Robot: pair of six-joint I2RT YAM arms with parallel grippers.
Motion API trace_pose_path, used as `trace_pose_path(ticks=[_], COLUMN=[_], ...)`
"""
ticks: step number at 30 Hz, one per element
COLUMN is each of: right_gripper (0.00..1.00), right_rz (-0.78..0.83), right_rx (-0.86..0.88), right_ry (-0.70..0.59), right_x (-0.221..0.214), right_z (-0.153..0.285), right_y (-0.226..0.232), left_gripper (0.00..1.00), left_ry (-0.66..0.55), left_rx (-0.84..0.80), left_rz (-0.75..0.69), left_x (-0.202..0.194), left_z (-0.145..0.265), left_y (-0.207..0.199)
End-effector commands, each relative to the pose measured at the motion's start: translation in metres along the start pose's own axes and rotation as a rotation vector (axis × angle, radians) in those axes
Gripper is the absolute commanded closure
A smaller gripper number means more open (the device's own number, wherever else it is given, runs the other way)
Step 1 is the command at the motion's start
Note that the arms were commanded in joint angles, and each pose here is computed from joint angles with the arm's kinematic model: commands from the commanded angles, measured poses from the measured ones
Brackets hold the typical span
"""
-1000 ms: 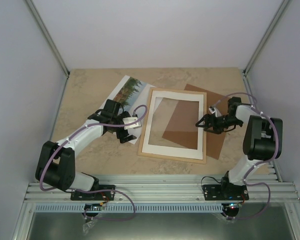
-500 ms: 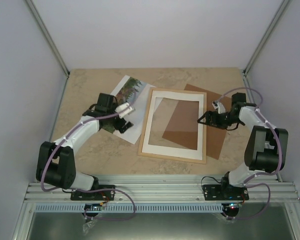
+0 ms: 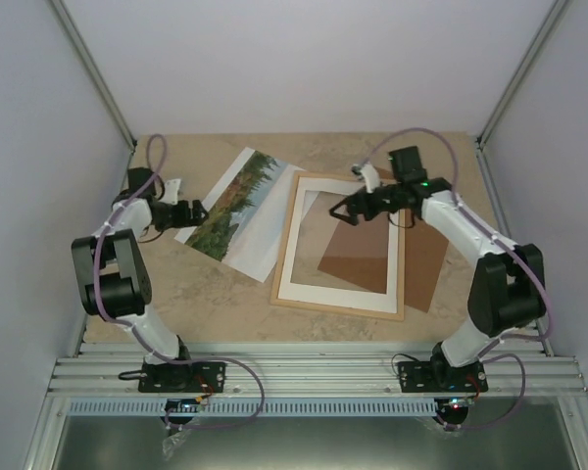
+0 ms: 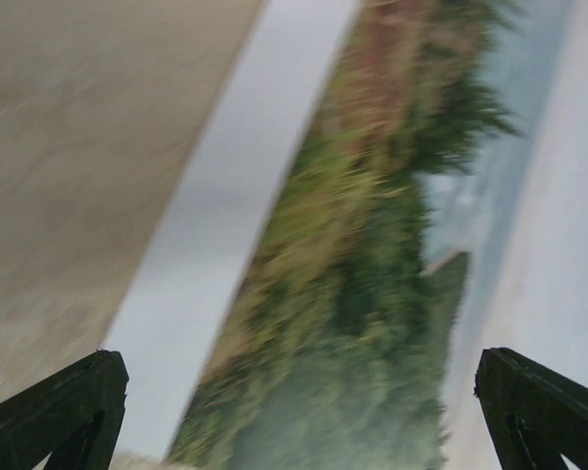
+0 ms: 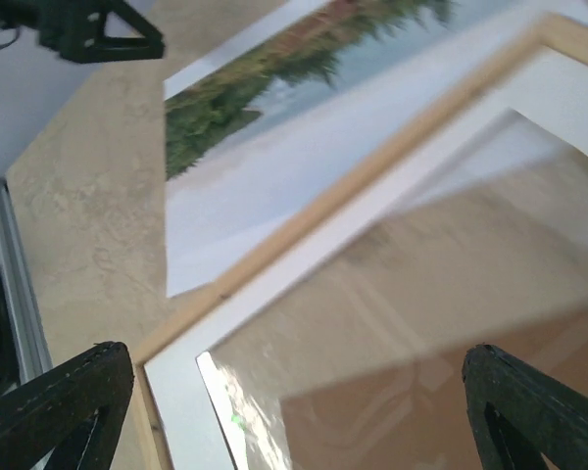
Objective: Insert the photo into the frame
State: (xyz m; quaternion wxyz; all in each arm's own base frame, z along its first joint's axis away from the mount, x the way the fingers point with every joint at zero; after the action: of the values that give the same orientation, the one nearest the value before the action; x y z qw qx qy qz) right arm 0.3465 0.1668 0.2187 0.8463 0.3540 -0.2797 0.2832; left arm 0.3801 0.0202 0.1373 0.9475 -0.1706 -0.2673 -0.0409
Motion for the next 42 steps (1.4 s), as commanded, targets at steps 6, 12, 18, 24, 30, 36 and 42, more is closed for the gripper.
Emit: trace_pose_path(ticks=[6, 12, 18, 24, 30, 36, 42], right_gripper=[0.11, 0.14, 0.18, 0.24, 0.35, 0.39, 0.4], right_rz=[0.277, 0.336, 0.378, 0.399, 0.448, 0.429, 0.408], right_rx=[0.07, 0.099, 0.092, 0.011, -0.068, -0.11, -0.092], right_ry=[0.03, 0.105, 0.117, 0.165, 0.246, 0.311, 0.371], right_x=[0.043, 0.044, 0.036, 0.014, -0.017, -0.042, -0.065], right_z=[-0.133, -0.218, -0.265, -0.301, -0.321, -0.324, -0.325], right_y=[0.078, 0.098, 0.103, 0.088, 0.075, 0.061, 0.055], left_gripper=[0.01, 0.01, 0.03, 0.06, 0.08, 0.1, 0.1], left_ry=[0.028, 0.062, 0.097, 0.144, 0.227, 0.313, 0.381], left_rx=[0.025, -0.004, -0.039, -0.082, -0.133, -0.177, -0.231], left_rz=[0.373, 0.415, 0.433, 0.453, 0.459, 0.461, 0.424], left_x=[-0.026, -0.033, -0.041, -0.057, -0.083, -0.104, -0.111], left_z=[0.006, -0.006, -0.019, -0.031, -0.04, -0.056, -0.073], left_y=[0.076, 0.086, 0.088, 0.084, 0.075, 0.068, 0.045])
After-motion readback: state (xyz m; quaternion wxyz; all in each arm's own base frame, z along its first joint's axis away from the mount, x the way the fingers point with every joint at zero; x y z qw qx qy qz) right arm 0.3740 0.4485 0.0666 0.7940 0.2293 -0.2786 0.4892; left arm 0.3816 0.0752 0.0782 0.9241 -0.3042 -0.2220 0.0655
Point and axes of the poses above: each gripper's point midway between its finger pads, its own z axis back along the fingers, its own y axis along the line the jaws close on, x = y × z, the point moved 6 cm from there along z, back along the fingers
